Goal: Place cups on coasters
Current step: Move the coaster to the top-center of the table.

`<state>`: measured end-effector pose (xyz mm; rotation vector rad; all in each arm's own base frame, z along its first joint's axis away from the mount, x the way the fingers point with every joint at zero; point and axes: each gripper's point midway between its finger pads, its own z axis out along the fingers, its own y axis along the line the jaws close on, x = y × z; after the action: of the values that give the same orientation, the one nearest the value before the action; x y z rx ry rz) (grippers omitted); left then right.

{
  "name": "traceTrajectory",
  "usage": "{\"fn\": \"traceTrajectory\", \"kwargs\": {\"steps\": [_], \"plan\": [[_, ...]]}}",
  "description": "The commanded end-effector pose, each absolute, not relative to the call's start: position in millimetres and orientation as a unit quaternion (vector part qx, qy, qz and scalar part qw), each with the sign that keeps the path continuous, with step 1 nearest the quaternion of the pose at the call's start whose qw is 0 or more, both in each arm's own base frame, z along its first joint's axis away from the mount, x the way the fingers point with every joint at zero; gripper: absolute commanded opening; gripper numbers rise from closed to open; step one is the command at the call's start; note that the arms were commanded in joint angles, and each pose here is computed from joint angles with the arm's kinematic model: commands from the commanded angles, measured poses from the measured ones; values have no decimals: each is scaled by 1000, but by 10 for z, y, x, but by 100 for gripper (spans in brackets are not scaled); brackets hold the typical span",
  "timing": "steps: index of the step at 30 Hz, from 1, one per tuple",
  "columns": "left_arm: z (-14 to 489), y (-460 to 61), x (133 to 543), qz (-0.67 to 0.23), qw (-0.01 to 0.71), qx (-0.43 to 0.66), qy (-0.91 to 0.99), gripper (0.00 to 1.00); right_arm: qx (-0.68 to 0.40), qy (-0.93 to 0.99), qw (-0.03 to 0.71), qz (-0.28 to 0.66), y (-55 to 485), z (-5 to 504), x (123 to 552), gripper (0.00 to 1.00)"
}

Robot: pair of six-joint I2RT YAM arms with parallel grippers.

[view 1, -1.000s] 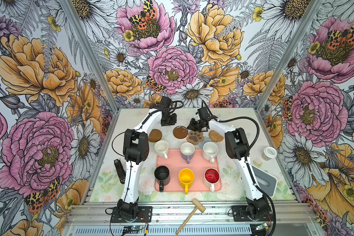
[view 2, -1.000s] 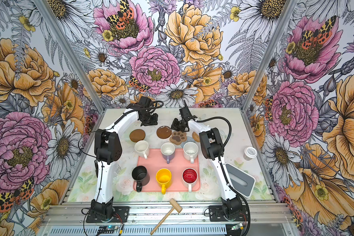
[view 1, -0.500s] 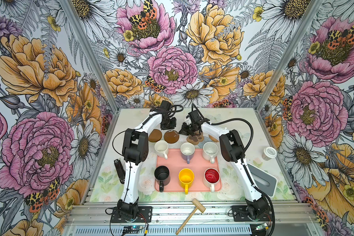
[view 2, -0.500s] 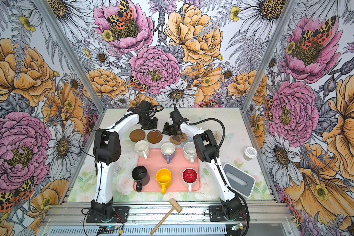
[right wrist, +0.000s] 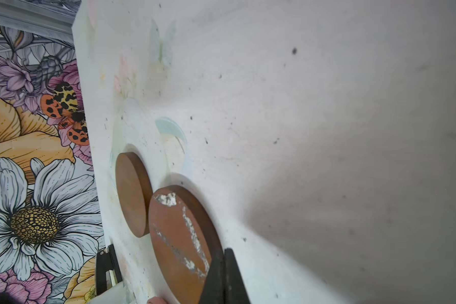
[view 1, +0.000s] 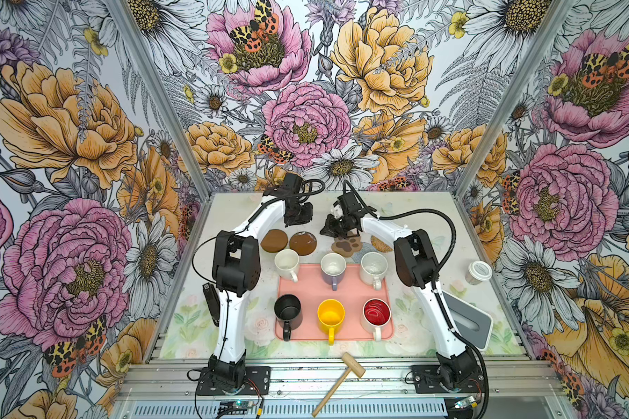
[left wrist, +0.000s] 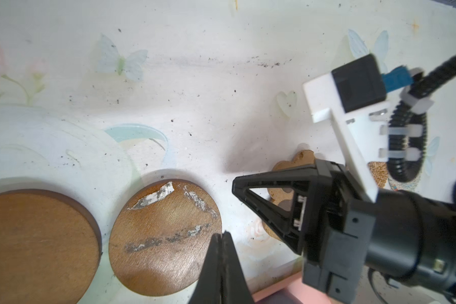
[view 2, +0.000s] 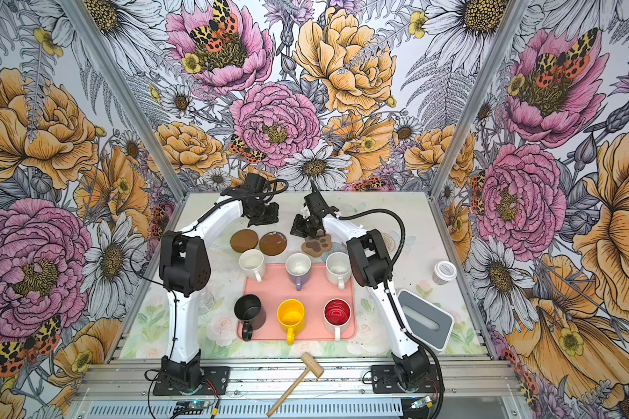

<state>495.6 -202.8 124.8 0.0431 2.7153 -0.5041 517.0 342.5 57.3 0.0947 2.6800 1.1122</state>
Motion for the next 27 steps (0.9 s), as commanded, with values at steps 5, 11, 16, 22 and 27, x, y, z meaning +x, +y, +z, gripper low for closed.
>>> {"fn": "traceTrajectory", "kwargs": {"steps": [5,11,16,22,27], "plan": [[1635,-2251,4935,-198,233,43,951,4,15,903,208,377,2978,1505,5189,0],[1451,-2485,4871,-200,213,67,954,6,55,922,211,320,2294,1357,4966,13],[1336,-2636,4819,-205,199,81,955,10,73,932,190,299,2011,1128,4779,24],[1258,-2717,4766,-207,188,87,956,15,80,938,151,303,2035,837,4698,26],[1192,-2739,4725,-207,180,90,957,16,86,941,138,297,2021,700,4685,28]]}}
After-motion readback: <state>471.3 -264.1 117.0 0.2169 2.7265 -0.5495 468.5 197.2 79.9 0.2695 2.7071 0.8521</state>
